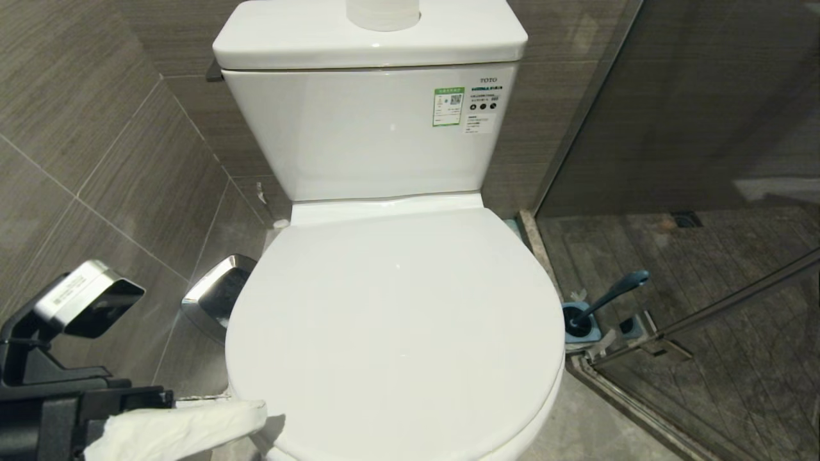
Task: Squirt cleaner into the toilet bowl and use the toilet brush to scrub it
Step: Use the left hand to lift the toilet lid slightly
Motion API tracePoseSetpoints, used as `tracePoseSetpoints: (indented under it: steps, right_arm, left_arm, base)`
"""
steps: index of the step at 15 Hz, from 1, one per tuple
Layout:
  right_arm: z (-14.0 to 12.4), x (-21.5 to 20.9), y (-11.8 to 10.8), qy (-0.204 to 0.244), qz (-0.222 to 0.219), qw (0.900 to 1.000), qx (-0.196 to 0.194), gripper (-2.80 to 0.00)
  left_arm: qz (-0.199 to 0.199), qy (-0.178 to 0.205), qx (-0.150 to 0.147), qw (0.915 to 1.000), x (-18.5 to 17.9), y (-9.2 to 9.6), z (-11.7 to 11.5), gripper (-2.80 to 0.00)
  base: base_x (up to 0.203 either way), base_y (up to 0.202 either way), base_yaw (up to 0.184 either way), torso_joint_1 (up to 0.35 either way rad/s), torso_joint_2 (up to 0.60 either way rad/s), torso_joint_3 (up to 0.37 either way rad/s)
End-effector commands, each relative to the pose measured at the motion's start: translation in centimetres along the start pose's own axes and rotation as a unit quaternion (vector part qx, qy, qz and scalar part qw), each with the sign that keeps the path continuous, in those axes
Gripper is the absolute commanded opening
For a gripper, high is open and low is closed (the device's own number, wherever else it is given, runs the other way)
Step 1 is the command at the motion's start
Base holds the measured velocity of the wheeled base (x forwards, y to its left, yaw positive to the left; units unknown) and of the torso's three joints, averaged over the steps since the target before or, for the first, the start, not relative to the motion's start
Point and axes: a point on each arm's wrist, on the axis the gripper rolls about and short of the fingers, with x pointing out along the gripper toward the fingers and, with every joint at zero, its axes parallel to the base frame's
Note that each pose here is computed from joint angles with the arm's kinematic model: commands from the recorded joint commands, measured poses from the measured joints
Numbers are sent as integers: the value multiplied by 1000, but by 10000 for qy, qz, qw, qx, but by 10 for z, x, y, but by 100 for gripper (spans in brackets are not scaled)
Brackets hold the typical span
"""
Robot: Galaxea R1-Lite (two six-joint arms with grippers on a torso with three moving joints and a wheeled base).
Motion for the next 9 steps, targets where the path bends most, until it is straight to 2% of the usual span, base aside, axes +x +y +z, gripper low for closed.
tracePoseSetpoints:
  steps: [1,9]
  right_arm:
    - [0,0,0,-3,0,10000,-4,-280]
    - [0,0,0,-3,0,10000,-1,-280]
  left_arm:
    - [-43,-25,43,10000,0,-2,3,0]
    - [-198,-348,443,9982,7,-14,38,0]
  base:
    - [0,0,0,0,0,0]
    - [0,0,0,0,0,0]
